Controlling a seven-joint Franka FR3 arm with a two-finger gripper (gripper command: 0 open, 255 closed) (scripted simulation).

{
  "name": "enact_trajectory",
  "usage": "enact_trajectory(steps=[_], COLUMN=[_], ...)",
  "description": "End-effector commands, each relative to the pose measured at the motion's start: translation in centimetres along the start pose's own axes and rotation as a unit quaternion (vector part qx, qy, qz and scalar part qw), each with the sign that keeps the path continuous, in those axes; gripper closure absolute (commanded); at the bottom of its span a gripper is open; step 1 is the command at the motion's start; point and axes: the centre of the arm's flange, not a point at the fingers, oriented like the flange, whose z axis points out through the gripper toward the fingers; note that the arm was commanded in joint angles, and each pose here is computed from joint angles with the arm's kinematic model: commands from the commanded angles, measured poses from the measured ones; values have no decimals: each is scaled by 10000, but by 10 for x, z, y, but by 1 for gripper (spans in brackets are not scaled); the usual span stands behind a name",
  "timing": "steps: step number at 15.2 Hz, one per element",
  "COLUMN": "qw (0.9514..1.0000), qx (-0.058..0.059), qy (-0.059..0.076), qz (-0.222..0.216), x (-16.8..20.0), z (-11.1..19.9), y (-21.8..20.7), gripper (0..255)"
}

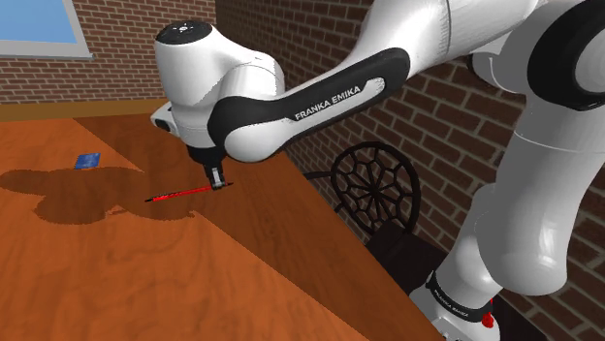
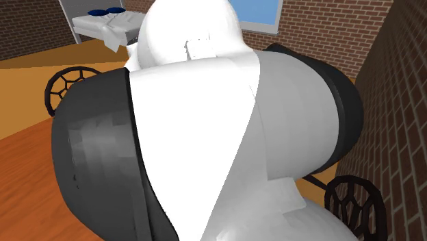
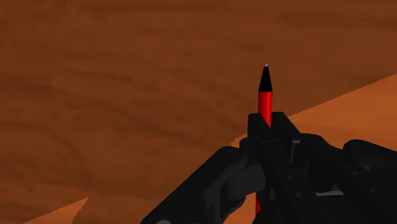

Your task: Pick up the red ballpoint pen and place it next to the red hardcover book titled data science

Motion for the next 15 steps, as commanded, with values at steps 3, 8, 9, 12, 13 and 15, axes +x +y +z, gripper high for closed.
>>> enact_trajectory(steps=[3,8,9,12,13,15], qw=[10000,10000,10000,10000,10000,10000], qx=[2,2,2,2,2,2], qy=[-2,-2,-2,-2,-2,-2], qz=[-1,-1,-1,-1,-1,-1], x=[-21,-56,-63,-84,-91,-105], z=[8,28,32,43,47,55], y=[32,85,95,127,137,158], gripper=[255,255,255,255,255,255])
